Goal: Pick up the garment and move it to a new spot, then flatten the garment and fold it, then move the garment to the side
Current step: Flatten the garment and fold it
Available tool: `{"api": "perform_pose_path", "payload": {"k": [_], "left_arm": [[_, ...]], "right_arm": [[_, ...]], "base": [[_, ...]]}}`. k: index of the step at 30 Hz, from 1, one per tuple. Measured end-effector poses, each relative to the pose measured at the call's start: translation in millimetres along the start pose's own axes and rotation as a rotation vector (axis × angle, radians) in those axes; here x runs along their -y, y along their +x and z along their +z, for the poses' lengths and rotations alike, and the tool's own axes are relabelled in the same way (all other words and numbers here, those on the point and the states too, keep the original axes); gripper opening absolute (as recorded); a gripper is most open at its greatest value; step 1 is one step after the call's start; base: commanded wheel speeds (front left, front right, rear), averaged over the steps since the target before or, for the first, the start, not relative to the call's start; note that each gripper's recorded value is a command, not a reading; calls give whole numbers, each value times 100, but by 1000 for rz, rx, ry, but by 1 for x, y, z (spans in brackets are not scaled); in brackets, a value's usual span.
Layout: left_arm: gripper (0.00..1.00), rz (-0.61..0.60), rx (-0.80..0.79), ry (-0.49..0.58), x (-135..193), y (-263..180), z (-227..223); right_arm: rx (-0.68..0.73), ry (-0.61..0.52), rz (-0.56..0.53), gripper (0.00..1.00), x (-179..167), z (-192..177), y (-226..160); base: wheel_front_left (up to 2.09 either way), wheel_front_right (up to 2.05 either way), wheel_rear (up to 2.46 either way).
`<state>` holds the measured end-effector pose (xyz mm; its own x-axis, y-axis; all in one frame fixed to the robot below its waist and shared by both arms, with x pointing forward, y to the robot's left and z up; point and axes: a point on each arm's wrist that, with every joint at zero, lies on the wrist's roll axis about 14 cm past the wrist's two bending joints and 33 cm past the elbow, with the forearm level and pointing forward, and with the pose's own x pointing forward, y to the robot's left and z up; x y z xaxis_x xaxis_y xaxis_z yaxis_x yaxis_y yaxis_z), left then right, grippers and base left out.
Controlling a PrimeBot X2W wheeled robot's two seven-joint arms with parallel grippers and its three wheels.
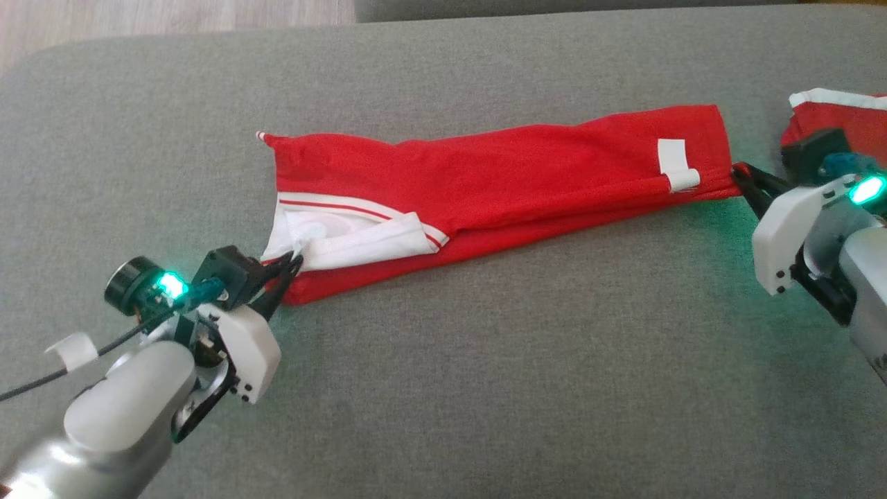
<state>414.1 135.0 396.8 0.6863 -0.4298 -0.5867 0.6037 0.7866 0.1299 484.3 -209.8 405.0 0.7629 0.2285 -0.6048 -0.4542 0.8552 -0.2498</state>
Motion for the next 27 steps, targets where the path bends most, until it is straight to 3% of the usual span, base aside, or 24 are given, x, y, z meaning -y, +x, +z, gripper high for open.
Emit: {"api": "perform_pose_path", "payload": {"k": [4,8,11,15,22,24,27], "left_arm": [[100,45,65,2,-5,-1,14],[100,151,229,-69,-22,-10,51],[100,252,409,-123,-37,-24,90],[100,369,589,-176,-50,-49,126],[100,451,798,-293,-49,-86,163],[100,475,819,-318,-47,-94,159],[100,476,786,-376,-34,-92,135]], "right_arm": [[53,58,-18,100,3,10,-6],[256,266,-35,100,11,56,-21],[408,332,-47,100,19,87,-39],[554,399,-93,100,32,104,-65],[797,483,-146,100,41,149,-98],[839,504,-161,100,33,149,-104],[824,572,-186,100,9,122,-102]], "base": [[0,0,0],[0,0,0],[0,0,0],[0,0,0],[0,0,0],[0,0,0],[0,0,0]]}}
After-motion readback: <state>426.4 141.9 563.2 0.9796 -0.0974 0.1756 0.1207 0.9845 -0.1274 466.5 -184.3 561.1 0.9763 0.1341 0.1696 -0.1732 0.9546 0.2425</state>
